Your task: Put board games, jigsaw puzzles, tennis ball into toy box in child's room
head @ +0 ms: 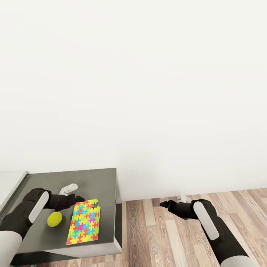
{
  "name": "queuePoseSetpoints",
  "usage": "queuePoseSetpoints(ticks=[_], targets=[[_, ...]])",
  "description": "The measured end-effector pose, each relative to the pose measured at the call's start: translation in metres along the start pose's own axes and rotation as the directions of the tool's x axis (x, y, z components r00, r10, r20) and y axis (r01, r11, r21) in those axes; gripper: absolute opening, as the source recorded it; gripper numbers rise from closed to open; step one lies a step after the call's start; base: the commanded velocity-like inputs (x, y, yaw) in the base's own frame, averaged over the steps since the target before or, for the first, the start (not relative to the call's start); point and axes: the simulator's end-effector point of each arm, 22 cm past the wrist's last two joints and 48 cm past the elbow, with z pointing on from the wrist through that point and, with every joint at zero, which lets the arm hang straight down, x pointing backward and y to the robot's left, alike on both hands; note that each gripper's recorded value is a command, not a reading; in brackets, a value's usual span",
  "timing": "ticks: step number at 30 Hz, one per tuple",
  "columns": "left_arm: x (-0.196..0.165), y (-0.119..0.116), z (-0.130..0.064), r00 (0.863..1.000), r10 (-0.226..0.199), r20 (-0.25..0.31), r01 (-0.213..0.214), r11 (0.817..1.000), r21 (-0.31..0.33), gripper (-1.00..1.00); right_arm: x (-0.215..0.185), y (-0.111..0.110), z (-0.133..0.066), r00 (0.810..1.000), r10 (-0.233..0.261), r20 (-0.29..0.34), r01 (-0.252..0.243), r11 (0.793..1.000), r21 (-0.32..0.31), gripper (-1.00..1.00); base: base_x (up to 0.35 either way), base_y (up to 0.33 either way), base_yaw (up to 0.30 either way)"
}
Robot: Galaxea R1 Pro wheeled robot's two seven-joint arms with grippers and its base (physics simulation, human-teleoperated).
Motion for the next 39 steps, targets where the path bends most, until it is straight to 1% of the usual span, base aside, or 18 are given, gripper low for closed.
queuePoseSetpoints(ticks=[30,39], targets=[[0.013,0.011,0.020,0.999,-0.016,-0.043,0.015,1.000,-0.013,1.00,0.013,-0.013,0.017,0.999,0.019,-0.041,-0.018,1.000,0.016,1.00,0.000,0.000,0.000],[0.015,0.011,0.022,0.999,-0.016,-0.047,0.015,1.000,-0.012,1.00,0.015,-0.015,0.019,0.999,0.022,-0.046,-0.021,1.000,0.022,1.00,0.000,0.000,0.000]])
